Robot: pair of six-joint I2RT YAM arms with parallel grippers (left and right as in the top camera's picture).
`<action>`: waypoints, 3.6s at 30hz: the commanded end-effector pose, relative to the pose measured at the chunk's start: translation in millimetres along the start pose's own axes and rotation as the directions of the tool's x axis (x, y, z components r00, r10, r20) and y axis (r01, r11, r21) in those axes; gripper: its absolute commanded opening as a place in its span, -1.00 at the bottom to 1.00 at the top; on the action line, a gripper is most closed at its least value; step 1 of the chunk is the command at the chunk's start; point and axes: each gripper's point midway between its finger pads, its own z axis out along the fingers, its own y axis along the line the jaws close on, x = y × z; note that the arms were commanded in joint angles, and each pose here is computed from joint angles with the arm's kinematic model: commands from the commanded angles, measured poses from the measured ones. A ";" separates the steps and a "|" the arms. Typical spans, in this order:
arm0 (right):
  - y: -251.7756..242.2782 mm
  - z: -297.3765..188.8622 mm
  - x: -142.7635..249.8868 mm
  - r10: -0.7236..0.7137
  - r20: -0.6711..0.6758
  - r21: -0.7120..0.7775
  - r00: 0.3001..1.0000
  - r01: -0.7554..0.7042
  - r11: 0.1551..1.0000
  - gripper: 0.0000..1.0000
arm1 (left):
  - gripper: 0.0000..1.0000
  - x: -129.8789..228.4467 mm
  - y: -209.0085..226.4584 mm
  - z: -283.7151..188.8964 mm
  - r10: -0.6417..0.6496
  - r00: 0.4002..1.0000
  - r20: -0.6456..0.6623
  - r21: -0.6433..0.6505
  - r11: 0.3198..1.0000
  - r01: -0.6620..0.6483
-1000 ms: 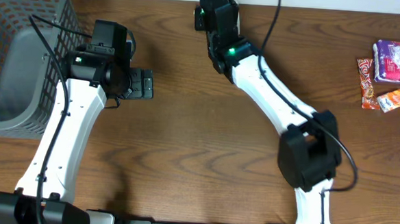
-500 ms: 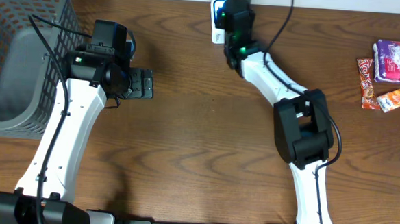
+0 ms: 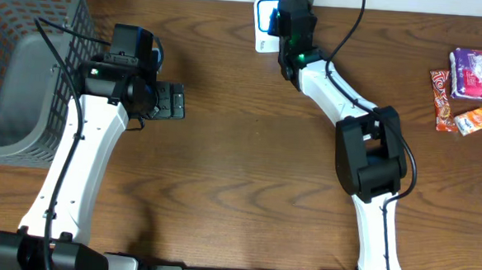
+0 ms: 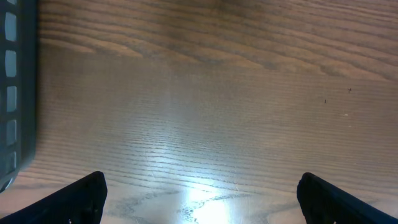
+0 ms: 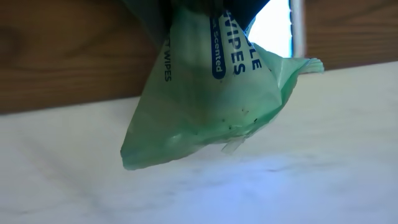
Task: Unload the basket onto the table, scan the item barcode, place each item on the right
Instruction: 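Raise the wipes pack up to the scanner with the right gripper, then carry the wipes pack to the far right beside the other items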
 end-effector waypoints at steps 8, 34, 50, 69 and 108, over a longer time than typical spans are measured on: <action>-150.1 -75.9 -116.7 0.105 0.093 0.399 0.990 -0.133 0.907 -0.98 | 0.96 1.2 3.5 2.0 -0.009 1.000 -0.006 -0.018 1.000 0.009; -479.6 -193.8 12.6 0.642 0.002 0.916 0.767 -0.259 0.307 -0.97 | 0.96 1.3 3.5 2.0 -0.010 1.000 -0.007 -0.018 1.000 0.009; -534.4 -225.4 122.0 0.737 0.017 0.963 0.676 -0.209 0.169 -0.98 | 0.96 1.2 3.5 2.0 -0.010 1.000 -0.006 -0.018 1.000 0.009; -518.8 -191.9 150.2 0.823 0.070 0.895 0.564 -0.400 0.199 -0.98 | 0.96 1.2 3.5 2.0 -0.010 1.000 -0.006 -0.018 1.000 0.009; -488.0 -209.7 15.1 0.759 0.057 0.728 0.648 -0.547 0.413 0.99 | 0.96 1.2 3.5 2.0 -0.009 1.000 -0.006 -0.018 1.000 0.009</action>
